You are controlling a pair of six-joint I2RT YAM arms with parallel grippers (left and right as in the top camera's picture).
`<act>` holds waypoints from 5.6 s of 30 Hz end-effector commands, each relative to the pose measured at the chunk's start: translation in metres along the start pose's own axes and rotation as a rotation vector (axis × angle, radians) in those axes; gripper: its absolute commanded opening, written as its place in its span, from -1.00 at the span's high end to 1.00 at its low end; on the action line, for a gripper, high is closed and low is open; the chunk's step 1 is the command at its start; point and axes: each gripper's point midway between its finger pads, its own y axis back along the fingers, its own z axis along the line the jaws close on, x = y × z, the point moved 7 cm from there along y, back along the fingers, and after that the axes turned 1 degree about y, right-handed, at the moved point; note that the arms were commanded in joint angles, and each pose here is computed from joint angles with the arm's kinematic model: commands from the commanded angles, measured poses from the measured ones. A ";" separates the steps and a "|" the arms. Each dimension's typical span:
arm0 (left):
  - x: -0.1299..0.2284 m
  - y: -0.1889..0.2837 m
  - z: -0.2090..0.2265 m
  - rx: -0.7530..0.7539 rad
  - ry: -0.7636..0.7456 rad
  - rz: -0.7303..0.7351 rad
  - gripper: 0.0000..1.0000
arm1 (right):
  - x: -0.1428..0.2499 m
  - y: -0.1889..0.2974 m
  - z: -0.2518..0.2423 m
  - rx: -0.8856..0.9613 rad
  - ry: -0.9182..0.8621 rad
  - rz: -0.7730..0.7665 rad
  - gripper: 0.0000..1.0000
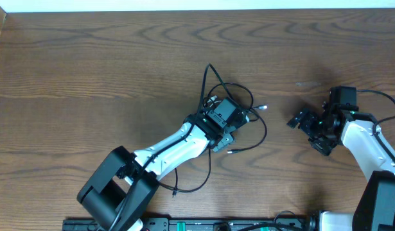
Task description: Untangle cables
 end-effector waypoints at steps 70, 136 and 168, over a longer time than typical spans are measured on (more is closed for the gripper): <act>0.004 0.052 0.118 1.347 0.895 -0.433 0.85 | 0.122 0.020 0.194 -0.846 0.977 0.022 0.18; 0.026 0.021 0.074 1.092 0.751 -0.315 -0.12 | 0.087 -0.002 0.179 -0.512 0.440 -0.121 0.98; 0.004 -0.011 0.062 0.719 0.597 -0.271 0.75 | 0.089 -0.019 0.175 -0.481 0.370 -0.065 0.97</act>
